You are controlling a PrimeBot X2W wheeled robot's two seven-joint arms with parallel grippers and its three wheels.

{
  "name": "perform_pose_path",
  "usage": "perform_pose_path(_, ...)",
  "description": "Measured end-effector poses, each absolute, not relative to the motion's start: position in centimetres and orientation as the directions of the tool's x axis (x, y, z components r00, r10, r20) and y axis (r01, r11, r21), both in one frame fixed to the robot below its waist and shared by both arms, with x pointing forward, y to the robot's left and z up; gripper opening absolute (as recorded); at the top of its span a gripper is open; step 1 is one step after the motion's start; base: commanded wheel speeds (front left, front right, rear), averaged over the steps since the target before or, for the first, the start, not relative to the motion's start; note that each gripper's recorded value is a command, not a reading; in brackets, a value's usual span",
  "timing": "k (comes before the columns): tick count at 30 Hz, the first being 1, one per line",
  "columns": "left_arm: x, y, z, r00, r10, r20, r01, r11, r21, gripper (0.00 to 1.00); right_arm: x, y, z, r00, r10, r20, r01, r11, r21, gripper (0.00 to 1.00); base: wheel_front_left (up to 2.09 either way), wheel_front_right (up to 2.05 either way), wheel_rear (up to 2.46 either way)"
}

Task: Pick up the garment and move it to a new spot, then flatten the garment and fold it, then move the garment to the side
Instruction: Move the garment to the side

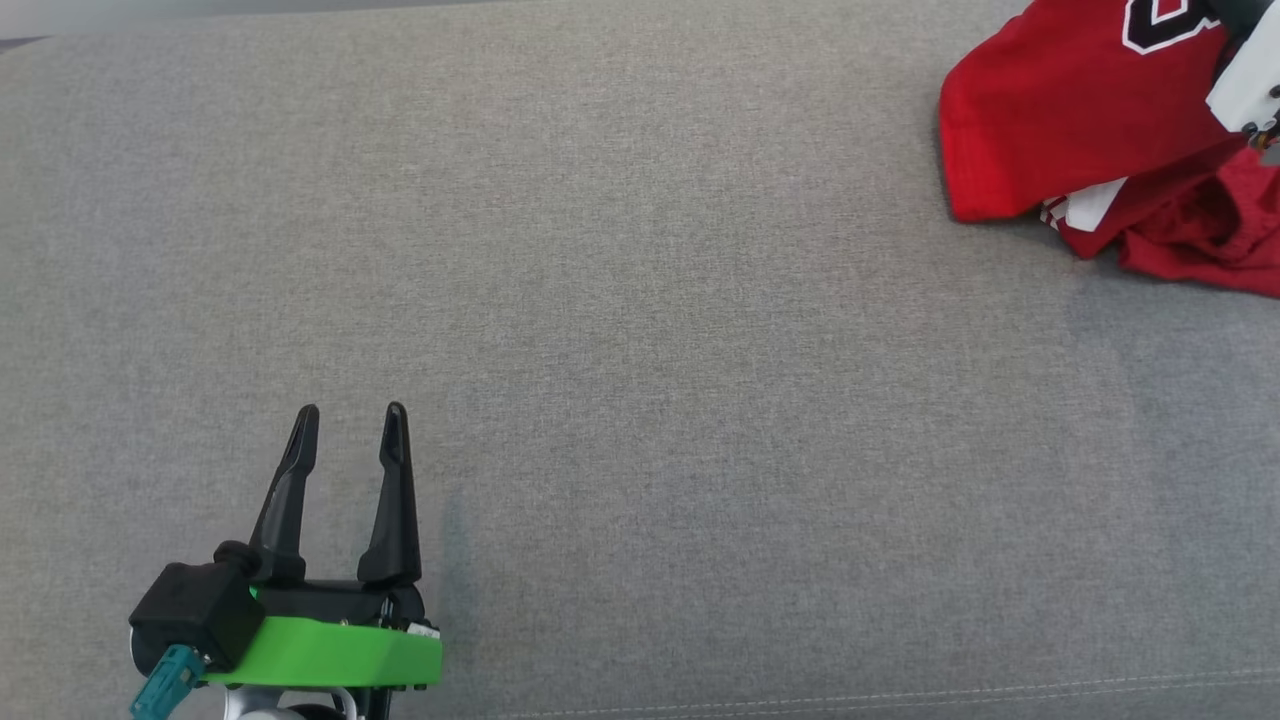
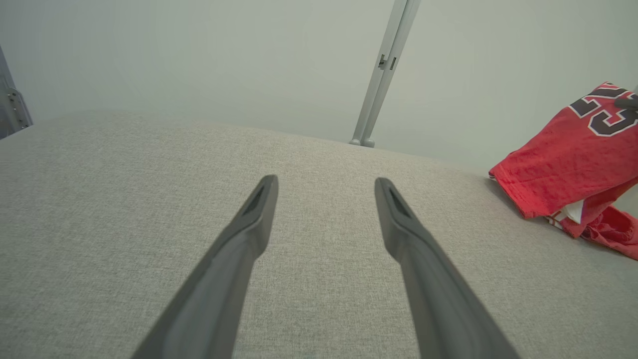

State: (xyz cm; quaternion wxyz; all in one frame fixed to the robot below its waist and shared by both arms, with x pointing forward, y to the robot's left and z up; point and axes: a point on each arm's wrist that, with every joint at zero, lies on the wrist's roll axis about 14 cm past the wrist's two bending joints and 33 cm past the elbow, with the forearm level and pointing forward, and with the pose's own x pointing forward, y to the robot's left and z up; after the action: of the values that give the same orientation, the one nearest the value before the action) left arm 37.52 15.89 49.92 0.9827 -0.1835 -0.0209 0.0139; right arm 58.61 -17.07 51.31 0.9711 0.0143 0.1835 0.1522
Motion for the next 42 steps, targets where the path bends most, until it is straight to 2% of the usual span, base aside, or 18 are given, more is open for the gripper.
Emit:
perform_pose_path(6,38.1,15.0,49.8,0.999,0.007,0.037,0.007,0.93,-0.367,1.0,58.0,-18.0,51.2,0.894,0.275,-0.354,-0.261,0.961,0.088,0.0,0.0,0.0,0.0)
perform_pose_path(12,38.5,13.9,49.8,0.999,-0.033,0.042,0.046,0.93,-0.365,1.0,57.8,-23.3,51.3,0.919,0.14,-0.368,-0.127,0.99,0.061,0.0,0.0,0.0,0.0)
perform_pose_path(19,39.0,13.7,48.9,0.999,-0.053,0.012,0.054,0.933,-0.355,1.0,58.2,-25.5,49.5,0.916,0.076,-0.395,-0.054,0.996,0.065,0.0,0.0,0.0,0.0)
perform_pose_path(27,39.7,13.3,47.8,0.997,-0.079,-0.021,0.068,0.941,-0.332,1.0,58.6,-29.5,46.7,0.899,-0.048,-0.436,0.015,0.997,-0.079,0.0,0.0,0.0,0.0)
perform_pose_path(32,39.9,13.7,46.8,0.996,-0.073,-0.05,0.053,0.944,-0.326,1.0,59.5,-29.9,45.6,0.903,-0.076,-0.423,0.0,0.984,-0.177,0.0,0.0,0.0,0.0)
perform_pose_path(36,40.4,13.8,46.6,0.996,-0.074,-0.052,0.054,0.945,-0.322,1.0,59.7,-30.1,44.2,0.897,-0.088,-0.432,-0.051,0.952,-0.301,0.09,0.0,0.0,0.0)
perform_pose_path(38,40.6,13.8,46.4,0.996,-0.075,-0.055,0.054,0.945,-0.322,1.0,59.6,-30.9,43.6,0.892,-0.111,-0.437,-0.056,0.935,-0.351,0.25,0.0,0.0,0.0)
perform_pose_path(40,40.7,13.8,46.2,0.995,-0.074,-0.06,0.051,0.947,-0.318,1.0,59.5,-31.8,43.0,0.884,-0.139,-0.446,-0.05,0.921,-0.387,0.27,0.0,0.0,0.0)
perform_pose_path(41,40.7,13.9,46.1,0.995,-0.072,-0.062,0.049,0.947,-0.316,1.0,59.5,-32.1,42.8,0.882,-0.151,-0.447,-0.045,0.916,-0.399,0.31,0.0,0.0,0.0)
perform_pose_path(42,40.7,14.0,46.0,0.995,-0.07,-0.065,0.046,0.948,-0.315,1.0,59.4,-32.2,42.5,0.88,-0.158,-0.448,-0.046,0.911,-0.41,0.39,0.0,0.0,0.0)
